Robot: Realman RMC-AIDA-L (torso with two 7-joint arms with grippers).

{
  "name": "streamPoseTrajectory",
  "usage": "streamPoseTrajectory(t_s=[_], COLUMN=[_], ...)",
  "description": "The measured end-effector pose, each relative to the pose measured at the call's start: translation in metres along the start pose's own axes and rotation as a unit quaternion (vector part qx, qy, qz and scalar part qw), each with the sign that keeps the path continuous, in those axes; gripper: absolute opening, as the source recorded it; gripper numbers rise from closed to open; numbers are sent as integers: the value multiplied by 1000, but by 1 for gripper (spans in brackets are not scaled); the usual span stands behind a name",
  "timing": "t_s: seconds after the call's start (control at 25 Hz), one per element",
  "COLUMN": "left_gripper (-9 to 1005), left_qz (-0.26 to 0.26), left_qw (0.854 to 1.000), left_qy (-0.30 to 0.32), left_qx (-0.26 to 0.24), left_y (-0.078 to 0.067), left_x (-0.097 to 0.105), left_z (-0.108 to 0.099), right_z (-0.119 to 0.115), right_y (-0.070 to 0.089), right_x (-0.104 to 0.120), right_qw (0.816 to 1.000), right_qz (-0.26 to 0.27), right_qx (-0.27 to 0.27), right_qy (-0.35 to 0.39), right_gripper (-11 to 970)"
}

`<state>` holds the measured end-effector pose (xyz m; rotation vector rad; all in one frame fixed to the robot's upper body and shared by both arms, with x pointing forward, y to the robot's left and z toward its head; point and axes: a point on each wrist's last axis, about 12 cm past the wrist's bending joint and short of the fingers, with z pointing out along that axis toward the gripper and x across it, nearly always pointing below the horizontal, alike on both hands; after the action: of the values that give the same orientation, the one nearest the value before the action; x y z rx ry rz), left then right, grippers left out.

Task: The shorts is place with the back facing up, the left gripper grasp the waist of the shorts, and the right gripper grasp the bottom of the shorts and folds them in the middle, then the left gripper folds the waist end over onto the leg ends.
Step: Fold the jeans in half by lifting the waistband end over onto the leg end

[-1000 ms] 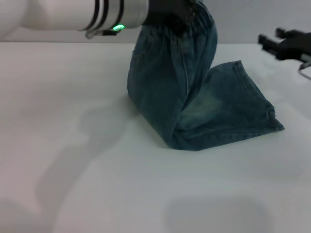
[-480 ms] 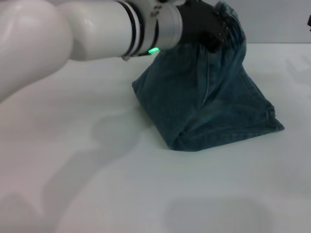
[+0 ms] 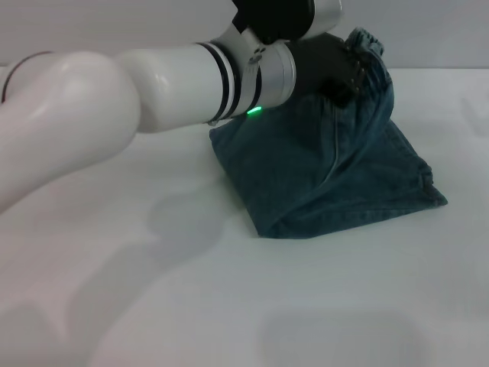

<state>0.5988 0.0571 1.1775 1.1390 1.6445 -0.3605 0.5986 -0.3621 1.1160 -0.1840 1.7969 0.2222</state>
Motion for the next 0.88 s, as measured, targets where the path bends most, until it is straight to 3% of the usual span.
streamPoseTrajectory(t_s=[0.44,0.88], left_gripper=[67,102], left_qz=[-16,-31], left_qw=[1000,1000], left_qy=[11,-5], left_qx=[3,-4], left_y=[-8,-9], left_x=[15,13], left_z=[12,12], right_z=[-2,-3], right_y=[-1,1], right_x=[3,7], right_qw=[1000,1000], right_qz=[3,7], right_qx=[2,-6], right_qy=[3,7], right_gripper=[507,507])
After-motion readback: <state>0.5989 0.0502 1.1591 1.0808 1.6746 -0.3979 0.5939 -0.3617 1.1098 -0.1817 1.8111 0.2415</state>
